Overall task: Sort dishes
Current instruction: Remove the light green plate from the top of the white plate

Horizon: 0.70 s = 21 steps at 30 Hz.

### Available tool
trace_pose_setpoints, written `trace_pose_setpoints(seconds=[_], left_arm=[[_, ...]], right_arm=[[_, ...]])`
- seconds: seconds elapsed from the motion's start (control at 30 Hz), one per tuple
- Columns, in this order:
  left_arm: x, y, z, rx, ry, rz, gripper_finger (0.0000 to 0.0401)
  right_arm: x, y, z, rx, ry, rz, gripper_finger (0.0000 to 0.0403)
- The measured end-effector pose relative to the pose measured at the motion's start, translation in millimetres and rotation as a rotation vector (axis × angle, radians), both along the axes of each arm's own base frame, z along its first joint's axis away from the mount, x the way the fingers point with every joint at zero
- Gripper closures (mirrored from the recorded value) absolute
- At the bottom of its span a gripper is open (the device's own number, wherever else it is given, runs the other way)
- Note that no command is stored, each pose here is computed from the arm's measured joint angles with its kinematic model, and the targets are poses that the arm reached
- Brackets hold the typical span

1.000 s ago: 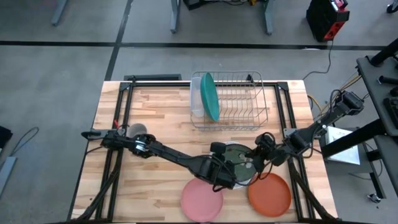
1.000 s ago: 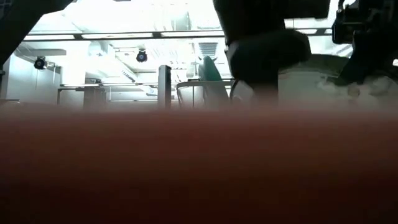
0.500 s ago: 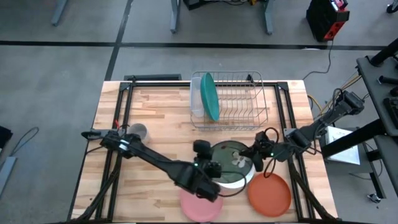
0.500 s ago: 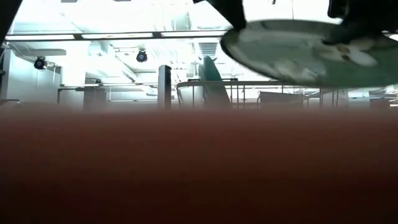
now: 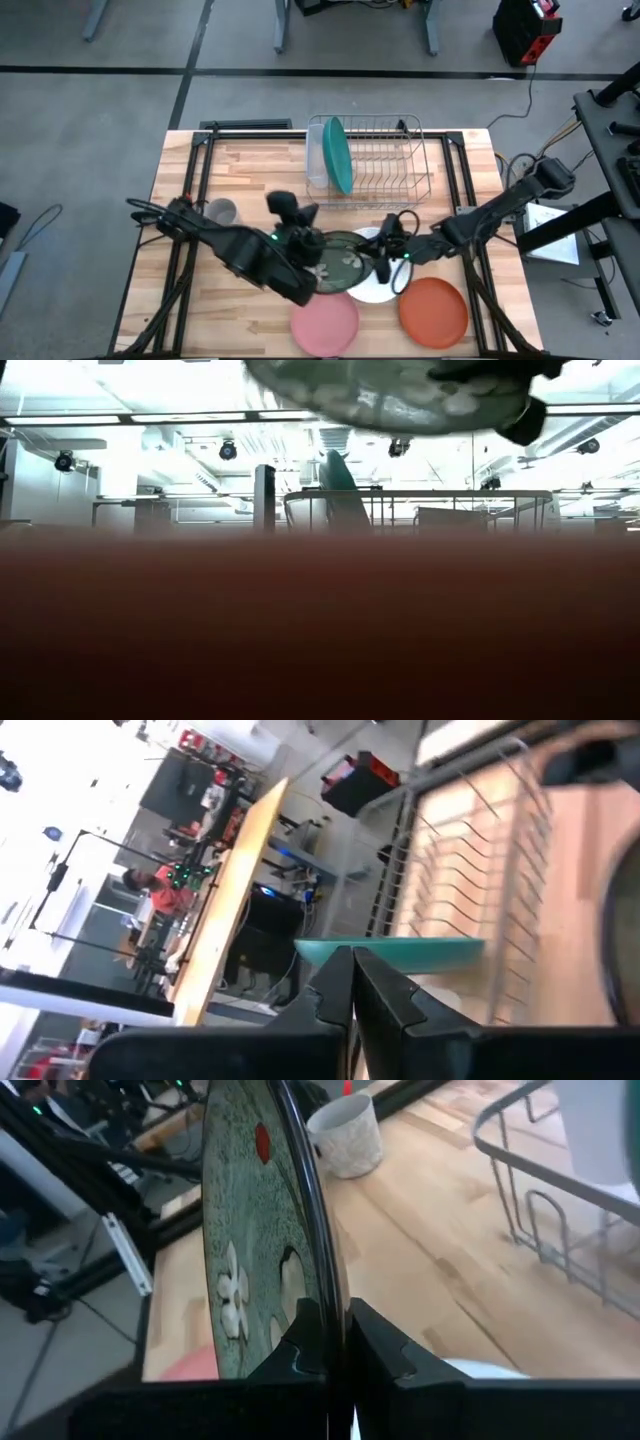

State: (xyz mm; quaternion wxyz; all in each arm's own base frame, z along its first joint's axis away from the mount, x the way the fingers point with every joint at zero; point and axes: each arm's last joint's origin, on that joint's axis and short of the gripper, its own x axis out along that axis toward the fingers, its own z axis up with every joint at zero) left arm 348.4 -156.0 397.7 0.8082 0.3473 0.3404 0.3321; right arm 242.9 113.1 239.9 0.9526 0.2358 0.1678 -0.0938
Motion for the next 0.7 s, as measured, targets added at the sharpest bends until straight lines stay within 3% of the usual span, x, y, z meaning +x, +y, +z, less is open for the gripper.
trace_pose_setpoints(seconds=[0.33,0.7], left_arm=[[-51,28,60,-0.05,-0.215,0.041,0.0401],[-88,47,91,-0.106,-0.314,0.046,0.0401]], right_arm=[[72,4,-3,-0.141,0.056,-0.068,0.0401],[139,-6,-12,-0.229,0.157,-0.067,0.0401]])
